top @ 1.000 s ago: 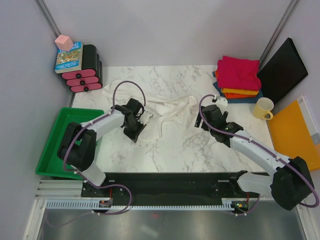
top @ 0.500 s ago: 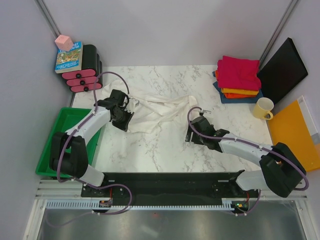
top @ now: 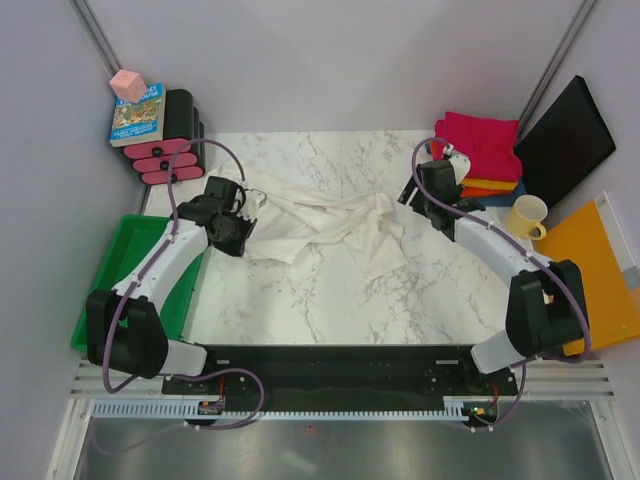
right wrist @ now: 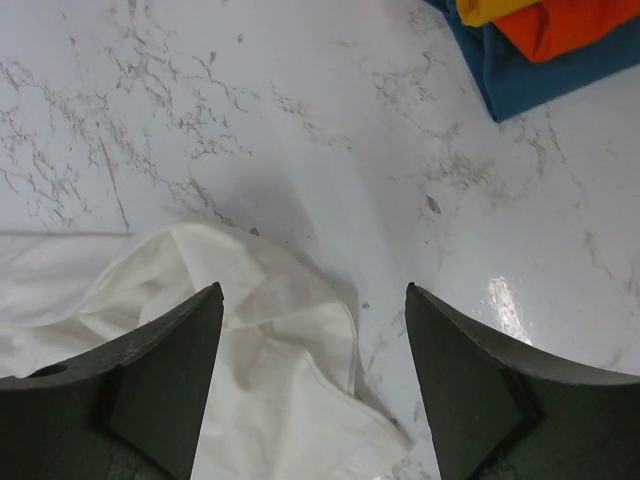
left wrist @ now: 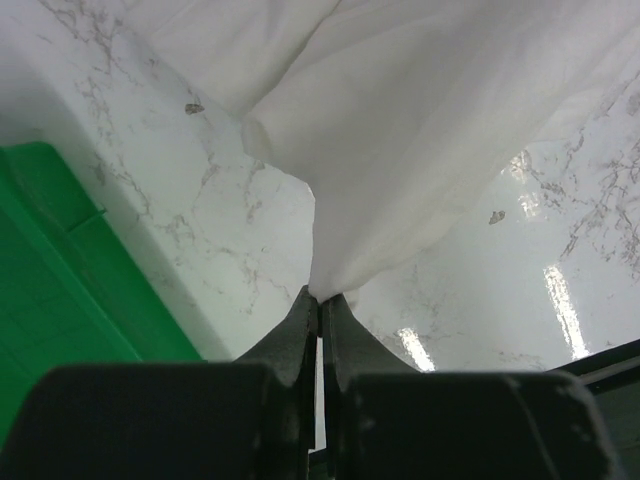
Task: Fold and stack the t-shirts
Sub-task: Flatten out the tshirt
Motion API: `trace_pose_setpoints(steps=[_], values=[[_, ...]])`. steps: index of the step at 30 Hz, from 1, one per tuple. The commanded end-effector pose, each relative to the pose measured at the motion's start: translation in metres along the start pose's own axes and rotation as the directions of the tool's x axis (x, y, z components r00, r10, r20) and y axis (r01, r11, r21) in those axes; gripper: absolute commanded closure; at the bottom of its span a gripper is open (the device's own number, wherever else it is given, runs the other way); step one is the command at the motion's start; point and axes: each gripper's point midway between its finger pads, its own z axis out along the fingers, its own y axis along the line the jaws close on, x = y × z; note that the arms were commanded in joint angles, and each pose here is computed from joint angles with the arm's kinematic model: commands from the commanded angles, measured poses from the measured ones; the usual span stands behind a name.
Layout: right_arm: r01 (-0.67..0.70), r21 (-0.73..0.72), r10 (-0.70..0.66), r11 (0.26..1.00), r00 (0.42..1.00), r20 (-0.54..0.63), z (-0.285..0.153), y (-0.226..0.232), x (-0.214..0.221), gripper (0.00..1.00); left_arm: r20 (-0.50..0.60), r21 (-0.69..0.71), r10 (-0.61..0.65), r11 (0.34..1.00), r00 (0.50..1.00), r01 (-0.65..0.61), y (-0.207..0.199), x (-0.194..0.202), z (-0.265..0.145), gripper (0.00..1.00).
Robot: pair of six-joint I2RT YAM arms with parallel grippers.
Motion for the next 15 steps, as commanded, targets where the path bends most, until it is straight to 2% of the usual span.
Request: trace_pose_setpoints(steps=[1, 8, 15], values=[[0.040, -0.059, -0.044, 0.997, 0.997, -0.063, 0.022, 0.024, 0.000, 0.20, 0.032, -0.076, 0.021, 0.997, 0.999, -0.019, 0.021, 0.001, -0.025, 0.98], [0.032, -0.135, -0.057, 0.990, 0.981, -0.184, 0.031, 0.040, 0.050, 0.22, 0.081, -0.140, -0.011, 0.990, 0.997, 0.022, 0.046, 0.003, -0.056, 0.98], [0.090, -0.178, -0.123, 0.980, 0.975, -0.183, 0.018, 0.039, 0.089, 0.25, 0.055, -0.127, -0.029, 0.991, 0.998, 0.036, 0.044, 0.014, -0.050, 0.98]])
